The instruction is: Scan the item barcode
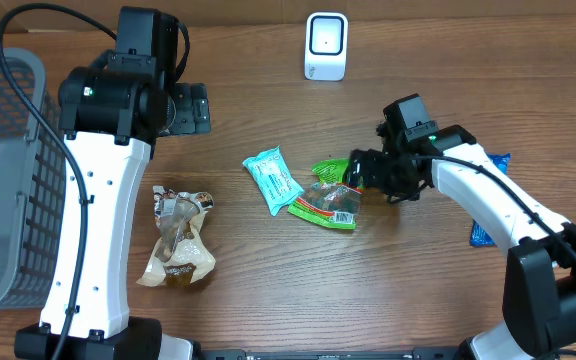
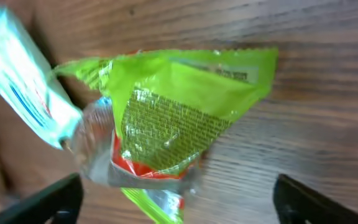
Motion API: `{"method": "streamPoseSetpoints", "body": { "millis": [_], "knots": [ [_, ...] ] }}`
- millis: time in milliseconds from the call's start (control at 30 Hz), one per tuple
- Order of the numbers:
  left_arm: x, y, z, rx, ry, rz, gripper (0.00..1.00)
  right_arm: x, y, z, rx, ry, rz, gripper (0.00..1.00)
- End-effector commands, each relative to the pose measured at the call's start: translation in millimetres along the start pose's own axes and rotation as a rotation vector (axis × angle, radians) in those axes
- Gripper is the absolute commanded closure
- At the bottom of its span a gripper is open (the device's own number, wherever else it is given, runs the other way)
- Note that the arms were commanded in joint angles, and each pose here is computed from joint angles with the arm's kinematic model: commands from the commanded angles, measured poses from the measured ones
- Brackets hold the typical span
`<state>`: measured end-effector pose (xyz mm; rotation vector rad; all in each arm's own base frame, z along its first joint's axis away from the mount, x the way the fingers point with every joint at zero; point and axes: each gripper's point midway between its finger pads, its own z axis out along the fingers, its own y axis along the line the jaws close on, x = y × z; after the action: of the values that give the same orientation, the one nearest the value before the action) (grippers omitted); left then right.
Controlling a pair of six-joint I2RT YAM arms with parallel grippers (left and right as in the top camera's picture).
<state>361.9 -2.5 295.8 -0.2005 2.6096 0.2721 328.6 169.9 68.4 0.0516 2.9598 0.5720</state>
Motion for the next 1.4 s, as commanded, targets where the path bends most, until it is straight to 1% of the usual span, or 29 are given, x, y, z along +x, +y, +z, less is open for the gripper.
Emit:
{"method": "streamPoseSetpoints", "body": {
  "millis": [0, 200, 300, 367, 500, 567, 767, 900, 1000, 1033, 1067, 1167, 1233, 1267, 1367],
  "knots": [
    [-4.9, 6.2, -11.5, -0.007, -0.038, 0.001, 0.0, -29.8, 6.9, -24.6, 0.009, -0.088, -0.282, 0.0],
    [-4.9, 6.2, -11.5, -0.007, -0.038, 0.001, 0.01, -73.5, 28.5, -62.0, 0.015, -0.233, -0.545, 0.0],
    [-4.9, 6.2, -11.5, -0.007, -0.038, 0.001, 0.0, -88.2, 34.7, -62.9, 0.016, -0.279, -0.615, 0.0],
    [-4.9, 6.2, -11.5, -0.007, -0.038, 0.001, 0.0, -94.2, 32.9, -51.6, 0.021, -0.274, -0.645, 0.0],
    [-4.9, 6.2, -11.3, -0.007, -0.038, 0.001, 0.0, -91.7, 22.7, -15.4, 0.004, -0.192, -0.649, 0.0],
    [-4.9, 6.2, -11.5, -0.007, -0.038, 0.001, 0.0, -82.2, 19.4, 4.9, -0.031, -0.126, -0.665, 0.01],
    [-4.9, 6.2, -11.3, -0.007, -0.038, 0.001, 0.0, -57.6, 12.4, 37.9, -0.103, 0.009, -0.686, 0.03],
    [-4.9, 6.2, -11.3, -0.007, -0.038, 0.001, 0.0, -31.2, 16.9, 44.3, -0.205, 0.108, -0.701, 0.12],
    [-4.9, 6.2, -11.5, -0.007, -0.038, 0.001, 0.0, -18.6, 14.2, 42.9, -0.215, 0.162, -0.673, 0.16],
    [-4.9, 6.2, -11.5, -0.007, -0.038, 0.001, 0.0, -14.2, 12.8, 42.1, -0.214, 0.181, -0.664, 0.19],
    [-4.9, 6.2, -11.3, -0.007, -0.038, 0.001, 0.0, -10.5, 11.6, 41.4, -0.214, 0.197, -0.656, 0.26],
    [-4.9, 6.2, -11.3, -0.007, -0.038, 0.001, 0.0, -2.8, 9.1, 40.0, -0.208, 0.235, -0.596, 0.61],
    [-4.9, 6.2, -11.5, -0.007, -0.038, 0.001, 0.0, -2.8, 9.0, 39.9, -0.199, 0.241, -0.527, 0.95],
    [-4.9, 6.2, -11.5, -0.007, -0.038, 0.001, 0.0, -4.6, 7.7, 39.6, -0.193, 0.24, -0.479, 0.96],
    [-4.9, 6.2, -11.5, -0.007, -0.038, 0.001, 0.0, -13.6, -1.7, 36.8, -0.17, 0.23, -0.283, 0.96]
  ]
}}
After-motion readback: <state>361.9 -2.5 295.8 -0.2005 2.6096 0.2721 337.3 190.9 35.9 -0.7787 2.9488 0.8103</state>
